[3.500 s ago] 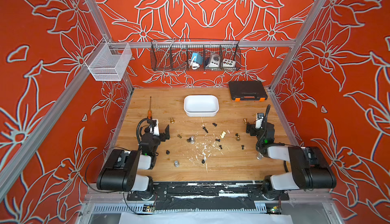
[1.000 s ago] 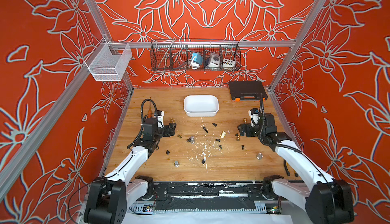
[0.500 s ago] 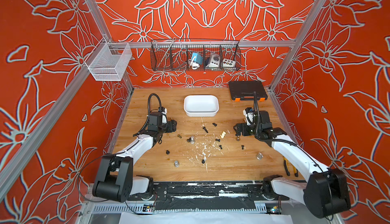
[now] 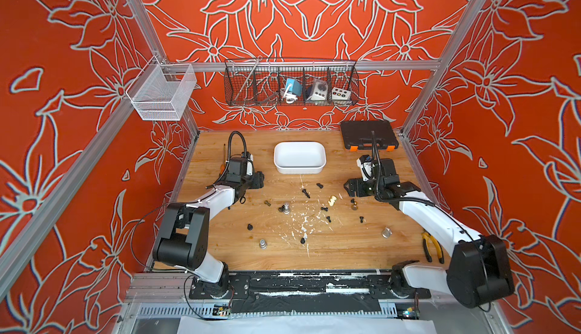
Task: Put the chess pieces into the storage box
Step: Pick up the chess piece at the center of the board.
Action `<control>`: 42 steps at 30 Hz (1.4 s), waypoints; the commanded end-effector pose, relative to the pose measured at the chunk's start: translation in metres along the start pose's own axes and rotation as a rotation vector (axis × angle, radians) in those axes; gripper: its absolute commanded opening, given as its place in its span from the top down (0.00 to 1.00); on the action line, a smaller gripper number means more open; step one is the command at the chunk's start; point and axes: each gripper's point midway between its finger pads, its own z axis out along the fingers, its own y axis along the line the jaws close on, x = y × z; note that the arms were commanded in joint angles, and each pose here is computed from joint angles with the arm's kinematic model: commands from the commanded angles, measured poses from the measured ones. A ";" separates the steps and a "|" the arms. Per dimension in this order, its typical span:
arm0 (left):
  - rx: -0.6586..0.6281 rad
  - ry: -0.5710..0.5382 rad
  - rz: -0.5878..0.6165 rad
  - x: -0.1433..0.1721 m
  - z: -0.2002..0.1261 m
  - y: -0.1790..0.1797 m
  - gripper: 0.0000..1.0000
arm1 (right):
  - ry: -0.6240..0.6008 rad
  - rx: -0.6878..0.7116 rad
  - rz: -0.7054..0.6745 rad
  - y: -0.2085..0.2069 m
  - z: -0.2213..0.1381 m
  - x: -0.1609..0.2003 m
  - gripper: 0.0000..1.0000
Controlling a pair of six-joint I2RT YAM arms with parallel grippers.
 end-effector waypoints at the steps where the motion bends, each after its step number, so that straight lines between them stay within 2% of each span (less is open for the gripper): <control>1: -0.010 0.023 0.018 0.003 0.006 0.000 0.33 | 0.001 -0.009 0.005 0.005 -0.001 -0.004 0.08; 34: -0.086 0.104 0.161 0.009 0.035 0.010 0.63 | 0.051 -0.017 0.031 0.008 0.010 0.008 0.09; 42: -0.087 0.107 0.165 0.012 0.040 0.010 0.70 | 0.053 -0.013 0.036 0.008 0.010 0.009 0.10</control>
